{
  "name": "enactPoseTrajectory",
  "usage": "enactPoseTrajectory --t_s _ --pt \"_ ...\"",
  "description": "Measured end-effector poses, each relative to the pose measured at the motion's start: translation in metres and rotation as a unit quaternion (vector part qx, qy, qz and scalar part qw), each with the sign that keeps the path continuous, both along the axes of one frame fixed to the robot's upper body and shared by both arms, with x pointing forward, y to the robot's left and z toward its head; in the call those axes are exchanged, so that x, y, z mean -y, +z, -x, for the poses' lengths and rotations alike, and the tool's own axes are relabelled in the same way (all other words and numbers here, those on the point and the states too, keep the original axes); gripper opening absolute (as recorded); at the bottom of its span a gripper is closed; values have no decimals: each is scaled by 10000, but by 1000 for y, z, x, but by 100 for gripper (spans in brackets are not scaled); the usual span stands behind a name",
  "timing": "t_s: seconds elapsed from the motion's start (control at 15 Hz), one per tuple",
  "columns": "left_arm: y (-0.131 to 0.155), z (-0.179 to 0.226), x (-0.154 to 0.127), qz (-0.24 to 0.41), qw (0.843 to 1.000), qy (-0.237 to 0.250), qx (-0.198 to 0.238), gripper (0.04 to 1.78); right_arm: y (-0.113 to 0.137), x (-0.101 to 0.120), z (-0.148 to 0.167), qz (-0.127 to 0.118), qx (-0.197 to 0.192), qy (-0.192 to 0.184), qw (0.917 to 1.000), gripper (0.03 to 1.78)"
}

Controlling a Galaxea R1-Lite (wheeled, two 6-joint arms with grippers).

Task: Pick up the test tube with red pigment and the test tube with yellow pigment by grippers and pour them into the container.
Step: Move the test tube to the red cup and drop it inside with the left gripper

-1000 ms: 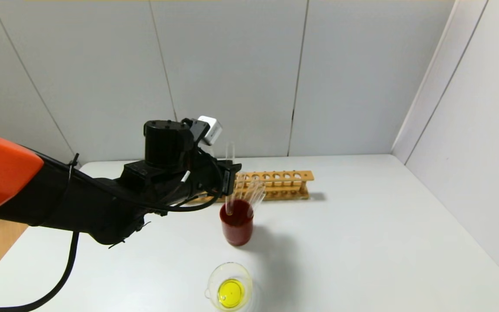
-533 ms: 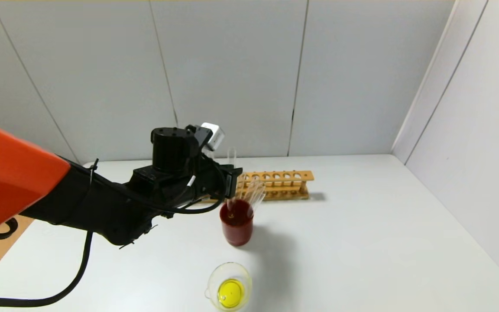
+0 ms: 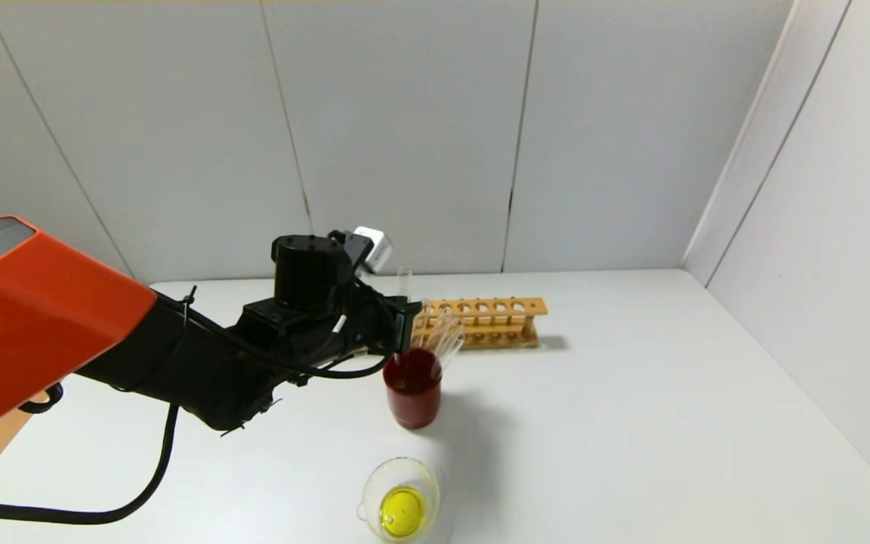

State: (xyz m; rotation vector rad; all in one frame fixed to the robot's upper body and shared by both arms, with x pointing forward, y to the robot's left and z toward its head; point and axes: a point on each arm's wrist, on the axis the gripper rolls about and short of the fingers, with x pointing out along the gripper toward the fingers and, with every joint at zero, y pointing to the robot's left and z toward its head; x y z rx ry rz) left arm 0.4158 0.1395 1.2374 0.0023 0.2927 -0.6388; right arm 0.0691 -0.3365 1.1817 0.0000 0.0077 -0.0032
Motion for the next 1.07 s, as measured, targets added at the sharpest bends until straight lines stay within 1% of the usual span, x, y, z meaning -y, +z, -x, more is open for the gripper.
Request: enactPoseTrajectory --t_s 0.33,0.67,0.93,1.07 --pt "-4 0 -1 -17 9999 -111 -60 32 0 0 0 0 0 0 10000 170" --pt "-4 -1 -3 -32 9999 -102 -58 32 0 0 0 0 0 -2 10000 170" --pt "-1 -1 -3 52 9999 -129 72 32 0 0 0 0 0 -4 10000 170" --pt "-1 -1 -3 56 9999 -150 61 32 0 0 0 0 0 0 10000 170"
